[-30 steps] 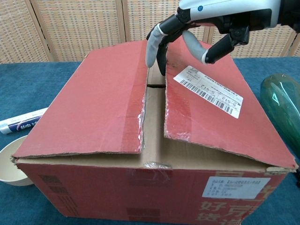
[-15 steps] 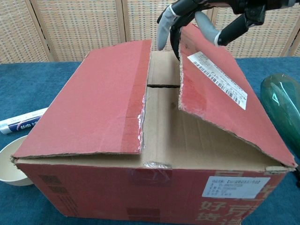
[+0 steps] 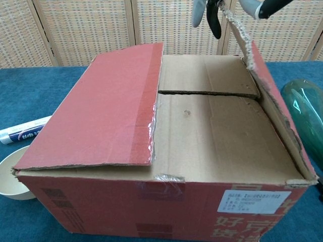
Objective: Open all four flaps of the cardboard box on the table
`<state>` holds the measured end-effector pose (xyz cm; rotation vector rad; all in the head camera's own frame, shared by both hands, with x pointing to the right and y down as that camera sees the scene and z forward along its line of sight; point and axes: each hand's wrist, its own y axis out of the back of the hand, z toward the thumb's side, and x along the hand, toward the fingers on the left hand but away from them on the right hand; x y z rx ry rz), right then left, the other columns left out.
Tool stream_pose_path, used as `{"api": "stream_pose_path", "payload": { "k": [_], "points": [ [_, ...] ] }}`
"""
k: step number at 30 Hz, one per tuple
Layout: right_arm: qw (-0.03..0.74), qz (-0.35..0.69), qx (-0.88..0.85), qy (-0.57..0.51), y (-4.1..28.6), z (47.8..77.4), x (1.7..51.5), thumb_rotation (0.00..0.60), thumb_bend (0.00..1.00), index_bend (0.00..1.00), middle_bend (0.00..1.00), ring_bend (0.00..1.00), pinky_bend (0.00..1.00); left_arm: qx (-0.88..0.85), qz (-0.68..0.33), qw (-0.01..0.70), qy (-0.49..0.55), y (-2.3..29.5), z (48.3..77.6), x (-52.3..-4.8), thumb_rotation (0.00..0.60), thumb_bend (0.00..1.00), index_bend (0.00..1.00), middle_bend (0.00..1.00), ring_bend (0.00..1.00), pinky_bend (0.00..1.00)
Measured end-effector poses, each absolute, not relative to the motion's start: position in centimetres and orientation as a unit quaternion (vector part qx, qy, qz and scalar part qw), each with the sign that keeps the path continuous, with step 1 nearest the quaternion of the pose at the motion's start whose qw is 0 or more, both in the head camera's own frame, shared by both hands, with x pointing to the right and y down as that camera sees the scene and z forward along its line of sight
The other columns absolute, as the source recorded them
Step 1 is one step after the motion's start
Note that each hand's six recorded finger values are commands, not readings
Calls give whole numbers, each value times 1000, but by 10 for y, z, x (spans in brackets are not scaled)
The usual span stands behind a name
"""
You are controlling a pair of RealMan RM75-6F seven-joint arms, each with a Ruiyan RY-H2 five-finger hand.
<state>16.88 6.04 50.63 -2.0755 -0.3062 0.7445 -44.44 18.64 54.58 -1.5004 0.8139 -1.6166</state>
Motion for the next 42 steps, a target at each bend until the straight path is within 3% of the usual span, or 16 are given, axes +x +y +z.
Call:
{"api": "stream_pose_path", "payload": {
  "k": [29,42],
  "points": [
    [500,392,-758,-146,22,470,244,600,1000,298,460,64,32,-586,-634,393,316,184,543,-438,600,175,166,23,47,0],
    [485,439,-734,-182,16,473,294,600,1000,303,459,64,32,-590,-630,399,310,183,543,-432,600,174,166,22,46,0]
  ]
}}
